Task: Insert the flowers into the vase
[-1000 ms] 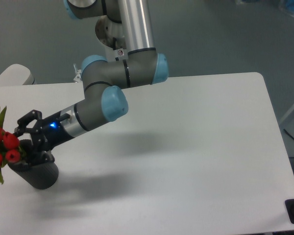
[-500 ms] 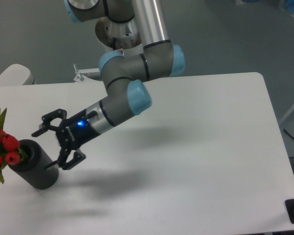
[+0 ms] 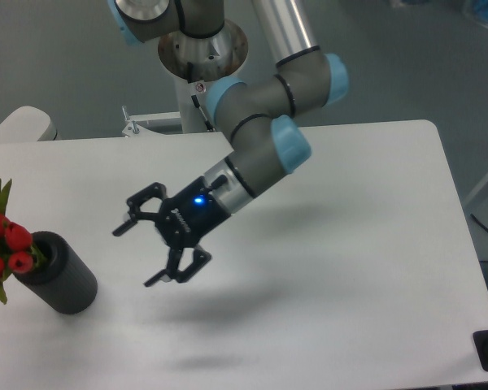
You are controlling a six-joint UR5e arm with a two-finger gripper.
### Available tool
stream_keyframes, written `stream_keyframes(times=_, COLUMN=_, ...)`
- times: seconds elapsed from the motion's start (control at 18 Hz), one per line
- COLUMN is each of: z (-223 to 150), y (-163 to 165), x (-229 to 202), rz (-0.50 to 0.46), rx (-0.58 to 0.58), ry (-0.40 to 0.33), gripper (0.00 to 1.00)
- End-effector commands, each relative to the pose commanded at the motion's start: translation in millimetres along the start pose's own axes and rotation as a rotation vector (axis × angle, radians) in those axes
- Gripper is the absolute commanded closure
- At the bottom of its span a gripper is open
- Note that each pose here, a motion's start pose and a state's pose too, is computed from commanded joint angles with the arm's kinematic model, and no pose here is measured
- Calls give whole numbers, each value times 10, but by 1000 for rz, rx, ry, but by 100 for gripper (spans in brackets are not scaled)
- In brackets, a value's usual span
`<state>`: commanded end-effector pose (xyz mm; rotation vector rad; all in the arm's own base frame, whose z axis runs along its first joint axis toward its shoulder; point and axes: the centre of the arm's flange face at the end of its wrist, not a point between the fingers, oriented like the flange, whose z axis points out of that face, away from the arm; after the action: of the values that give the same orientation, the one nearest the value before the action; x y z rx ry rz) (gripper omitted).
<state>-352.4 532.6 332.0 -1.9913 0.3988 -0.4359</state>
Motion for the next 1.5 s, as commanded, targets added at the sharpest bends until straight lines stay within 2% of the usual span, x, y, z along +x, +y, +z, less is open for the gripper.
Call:
stream_keyframes(times=0.28, z=-43, y=107, x=-250, rz=14, rx=-148, ry=-71, gripper=0)
stream_keyframes(times=0.56, z=-295, y=587, x=-776, rz=-42, rx=-300, ry=-165, gripper=0)
stream_keyframes(times=0.72, z=-422, y=554, x=-938, rz=-31, rx=-378, ry=-217, gripper=0)
stream_keyframes(times=0.94, z=-560, y=665, x=-1155, rz=-22, rx=-578, ry=-302, gripper=0)
stream_keyframes(times=1.17, z=-663, y=732, x=-1359, rz=-13, rx=-685, ry=-350, gripper=0)
stream_keyframes(times=1.39, z=-783, y=758, x=-1470, rz=6, rx=-783, ry=-346, gripper=0)
stream_keyframes(times=1.5, z=-806, y=808, x=-1495, rz=46, rx=-857, ry=-302, gripper=0)
